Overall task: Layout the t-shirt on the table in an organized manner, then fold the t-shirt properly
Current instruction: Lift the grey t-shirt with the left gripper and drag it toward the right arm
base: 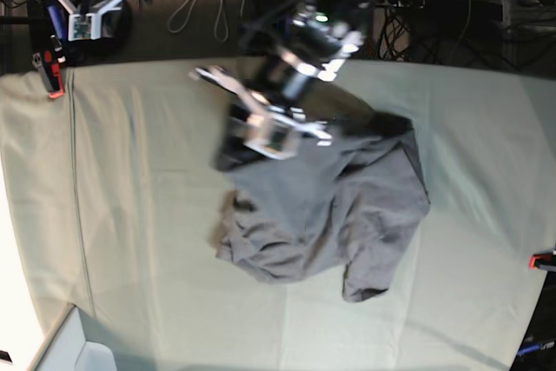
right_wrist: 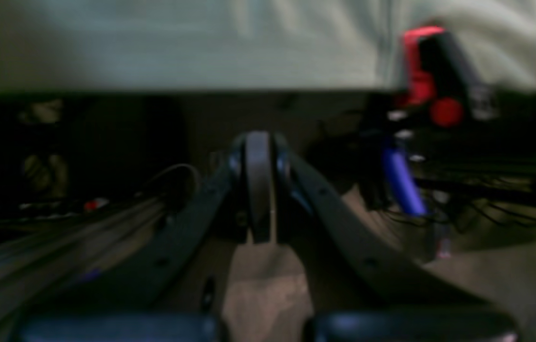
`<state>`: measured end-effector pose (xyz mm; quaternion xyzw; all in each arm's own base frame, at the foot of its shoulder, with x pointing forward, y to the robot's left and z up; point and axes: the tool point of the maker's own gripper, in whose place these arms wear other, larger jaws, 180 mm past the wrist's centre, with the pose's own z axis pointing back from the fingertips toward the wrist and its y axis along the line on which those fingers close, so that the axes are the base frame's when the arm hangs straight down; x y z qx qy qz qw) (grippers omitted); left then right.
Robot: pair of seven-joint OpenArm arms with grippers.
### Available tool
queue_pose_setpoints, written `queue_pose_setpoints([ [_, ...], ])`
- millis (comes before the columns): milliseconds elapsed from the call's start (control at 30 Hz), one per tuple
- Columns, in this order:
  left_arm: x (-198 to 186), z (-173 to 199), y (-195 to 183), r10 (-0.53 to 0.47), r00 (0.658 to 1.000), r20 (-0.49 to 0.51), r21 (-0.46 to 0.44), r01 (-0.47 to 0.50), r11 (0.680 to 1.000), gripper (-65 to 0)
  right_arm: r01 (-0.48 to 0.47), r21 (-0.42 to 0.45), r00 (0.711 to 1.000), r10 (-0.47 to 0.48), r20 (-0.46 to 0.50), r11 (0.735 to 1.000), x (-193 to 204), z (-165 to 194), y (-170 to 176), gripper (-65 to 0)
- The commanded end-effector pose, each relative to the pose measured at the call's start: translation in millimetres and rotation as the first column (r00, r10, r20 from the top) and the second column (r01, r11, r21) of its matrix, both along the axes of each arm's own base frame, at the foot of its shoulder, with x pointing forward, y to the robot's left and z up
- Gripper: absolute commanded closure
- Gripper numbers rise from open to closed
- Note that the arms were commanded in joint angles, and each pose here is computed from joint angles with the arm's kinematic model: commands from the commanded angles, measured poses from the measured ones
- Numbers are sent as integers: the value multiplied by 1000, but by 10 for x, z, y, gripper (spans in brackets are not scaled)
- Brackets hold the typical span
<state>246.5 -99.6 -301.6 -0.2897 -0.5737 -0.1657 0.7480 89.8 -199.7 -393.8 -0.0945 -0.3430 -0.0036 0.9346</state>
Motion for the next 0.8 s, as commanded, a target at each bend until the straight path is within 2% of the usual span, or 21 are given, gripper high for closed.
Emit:
queue_pose_setpoints([
  [0,-28,190,-172,-47,997,60,-41,50,998,-1,-5,-15,1000,5,20,1000,8,61,-43,0],
  [100,-192,238,-578,-191,977,100,-25,194,981,-1,14,-35,1000,-14,2,999,-27,57,-141,0],
  [200,-387,212,-885,-314,941,124,10,315,949,-1,28,-39,999,-30,-40,999,-81,13,-180,0],
  [300,-515,73,-1062,-406,905,126,68,401,914,-5,31,-38,998,-33,-57,999,-92,-6,-185,0],
  [400,-605,-101,-1132,-456,884,104,115,445,888,-10,37,-44,997,-39,-61,998,-102,-4,-213,0],
  [467,-638,-222,-1126,-473,878,69,147,460,876,-67,41,-48,997,-44,-59,998,-99,1,-233,0],
  [567,-692,-401,-1088,-489,872,-11,202,481,853,-222,39,-50,998,-42,-55,998,-87,9,-237,0],
  [667,-690,-315,-1071,-482,876,0,190,473,860,-358,38,-50,998,-40,-40,998,-25,23,-240,0],
  [767,-565,-191,-881,-444,896,32,184,431,883,-406,39,-47,999,-41,-26,998,28,33,-232,0],
])
